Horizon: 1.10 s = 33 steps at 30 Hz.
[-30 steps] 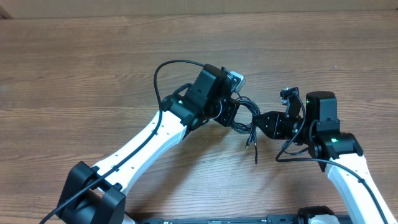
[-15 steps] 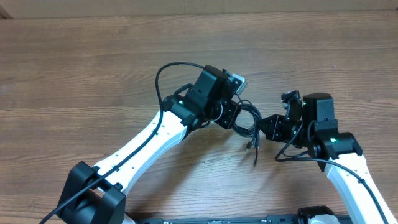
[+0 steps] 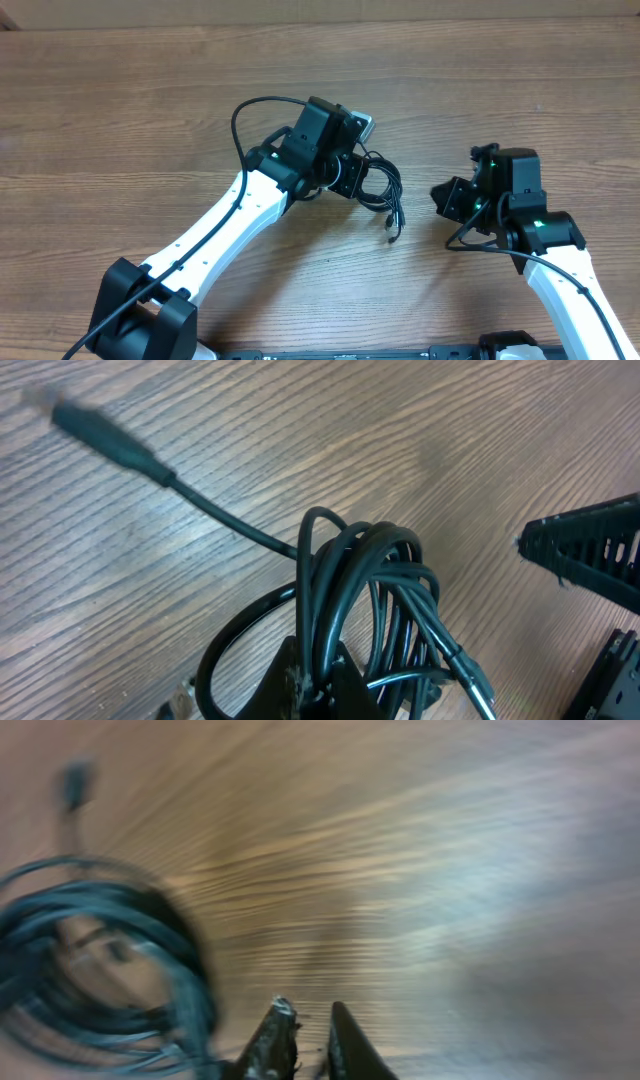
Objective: Untangle cables
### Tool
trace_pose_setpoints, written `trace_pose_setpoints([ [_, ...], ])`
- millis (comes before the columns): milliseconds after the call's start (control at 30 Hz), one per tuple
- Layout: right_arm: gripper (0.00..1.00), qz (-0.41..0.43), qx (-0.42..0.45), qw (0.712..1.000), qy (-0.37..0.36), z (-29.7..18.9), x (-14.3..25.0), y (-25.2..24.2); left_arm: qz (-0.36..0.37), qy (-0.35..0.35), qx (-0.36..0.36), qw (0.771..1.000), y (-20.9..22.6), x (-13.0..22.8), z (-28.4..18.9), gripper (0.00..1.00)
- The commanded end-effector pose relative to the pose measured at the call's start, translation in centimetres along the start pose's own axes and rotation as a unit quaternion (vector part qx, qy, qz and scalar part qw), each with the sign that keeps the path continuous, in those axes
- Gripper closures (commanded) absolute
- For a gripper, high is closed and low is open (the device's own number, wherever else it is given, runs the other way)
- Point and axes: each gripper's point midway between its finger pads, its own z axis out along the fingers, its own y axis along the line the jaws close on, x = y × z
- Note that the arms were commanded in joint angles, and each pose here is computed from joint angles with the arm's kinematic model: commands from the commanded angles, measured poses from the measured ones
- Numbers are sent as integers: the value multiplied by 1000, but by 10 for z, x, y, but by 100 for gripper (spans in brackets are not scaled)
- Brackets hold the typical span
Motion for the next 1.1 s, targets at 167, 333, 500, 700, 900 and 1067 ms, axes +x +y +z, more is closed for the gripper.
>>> trace_pose_setpoints([
  [167, 80, -137, -162, 977, 27, -10, 12, 56, 73, -19, 115, 991, -49, -13, -18, 96],
  [333, 84, -138, -161, 977, 26, -10, 12, 55, 87, -21, 166, 982, -67, -13, -23, 96],
  [500, 89, -138, -145, 980, 20, -9, 9, 50, 92, -20, 205, 974, -79, -12, -28, 96],
  [700, 90, -138, -141, 980, 18, -8, 8, 49, 96, -14, 253, 963, -95, -9, -35, 96],
  [900, 76, -137, -111, 984, 8, -5, 3, 40, 102, -16, 285, 953, -104, -9, -41, 96],
  [1067, 81, -83, -26, 996, -22, -1, -11, 12, 108, -10, 319, 941, -114, -5, -49, 96],
])
